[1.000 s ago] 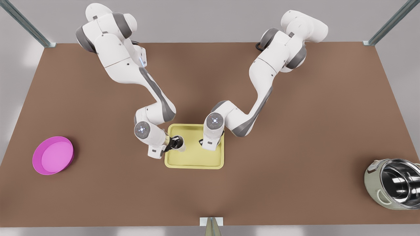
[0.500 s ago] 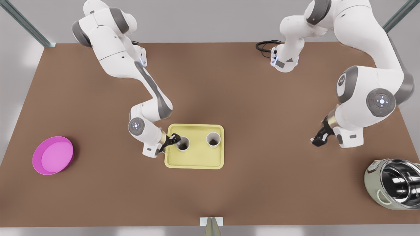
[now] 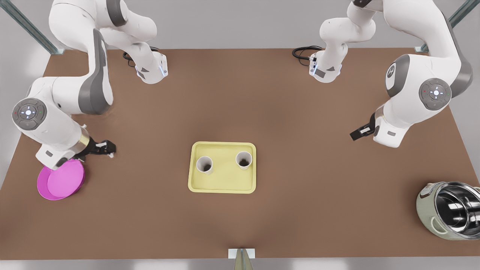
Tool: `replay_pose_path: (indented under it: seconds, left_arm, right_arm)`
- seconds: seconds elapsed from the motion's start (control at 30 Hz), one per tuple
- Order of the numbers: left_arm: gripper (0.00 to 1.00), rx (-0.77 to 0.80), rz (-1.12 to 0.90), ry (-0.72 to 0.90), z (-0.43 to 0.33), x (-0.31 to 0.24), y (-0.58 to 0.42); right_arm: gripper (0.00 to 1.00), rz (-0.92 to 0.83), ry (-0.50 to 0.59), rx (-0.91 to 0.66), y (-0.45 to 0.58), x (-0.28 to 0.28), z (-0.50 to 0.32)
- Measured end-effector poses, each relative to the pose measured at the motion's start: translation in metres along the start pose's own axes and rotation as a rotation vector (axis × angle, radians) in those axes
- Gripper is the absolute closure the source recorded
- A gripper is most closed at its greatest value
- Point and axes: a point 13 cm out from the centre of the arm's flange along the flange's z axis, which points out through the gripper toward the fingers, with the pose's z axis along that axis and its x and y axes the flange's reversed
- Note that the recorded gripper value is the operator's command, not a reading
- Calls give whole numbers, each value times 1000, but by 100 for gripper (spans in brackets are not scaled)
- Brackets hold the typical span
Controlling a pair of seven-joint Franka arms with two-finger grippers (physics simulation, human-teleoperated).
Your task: Use both arms to respectively pick up the white IKEA cups from the middle-left and middle-right positions, then place the white IKEA cups onto the middle-middle tray, ensuring that the cups remain upright and do not tip over
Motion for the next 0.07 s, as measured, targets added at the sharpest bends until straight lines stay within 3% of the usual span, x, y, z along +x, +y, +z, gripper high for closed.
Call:
replay_pose_path:
  seconds: [0.07]
  left_arm:
    - [0, 0, 41, 2, 0, 0, 1]
  right_arm:
    - [0, 23, 32, -1, -8, 32, -17]
